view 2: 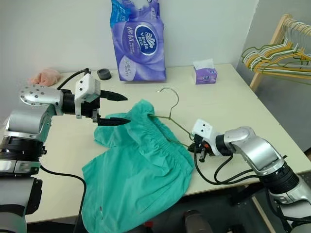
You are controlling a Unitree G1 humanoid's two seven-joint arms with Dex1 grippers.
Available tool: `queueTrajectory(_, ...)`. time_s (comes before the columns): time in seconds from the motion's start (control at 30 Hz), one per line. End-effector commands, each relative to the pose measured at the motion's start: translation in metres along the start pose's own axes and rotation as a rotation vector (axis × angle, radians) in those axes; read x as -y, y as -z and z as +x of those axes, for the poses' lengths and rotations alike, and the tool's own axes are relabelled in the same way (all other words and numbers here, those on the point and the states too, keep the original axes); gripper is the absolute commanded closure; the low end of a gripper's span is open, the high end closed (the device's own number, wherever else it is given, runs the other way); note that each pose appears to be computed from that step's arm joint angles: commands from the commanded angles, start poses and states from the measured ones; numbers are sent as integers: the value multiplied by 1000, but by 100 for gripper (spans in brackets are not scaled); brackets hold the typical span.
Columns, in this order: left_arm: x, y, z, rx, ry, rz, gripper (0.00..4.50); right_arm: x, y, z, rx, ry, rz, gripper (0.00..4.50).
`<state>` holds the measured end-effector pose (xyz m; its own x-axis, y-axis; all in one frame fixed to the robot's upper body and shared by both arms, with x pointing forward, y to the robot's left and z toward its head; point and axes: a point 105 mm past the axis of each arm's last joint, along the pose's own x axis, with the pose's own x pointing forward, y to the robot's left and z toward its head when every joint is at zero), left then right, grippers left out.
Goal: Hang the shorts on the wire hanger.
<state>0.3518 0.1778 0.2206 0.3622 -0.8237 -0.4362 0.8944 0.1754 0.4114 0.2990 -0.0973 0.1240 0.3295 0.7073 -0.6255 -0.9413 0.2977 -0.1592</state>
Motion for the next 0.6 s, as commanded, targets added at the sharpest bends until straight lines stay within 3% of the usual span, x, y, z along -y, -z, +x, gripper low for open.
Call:
queueTrajectory(0.03,8,-1,6,-25,78,62,5,0,-17,-5,27,25,-131,450)
queueTrajectory(0.17,41,11,15,-43,243,31,5,1,-18,-5,16,39,-180,450)
queueTrajectory(0.37,42,28,20,-91,217,13,5,-1,-23,-6,31,37,-217,450)
queueTrajectory(0.6,43,32,26,-51,197,-58,205,-6,-30,-9,50,27,-263,450)
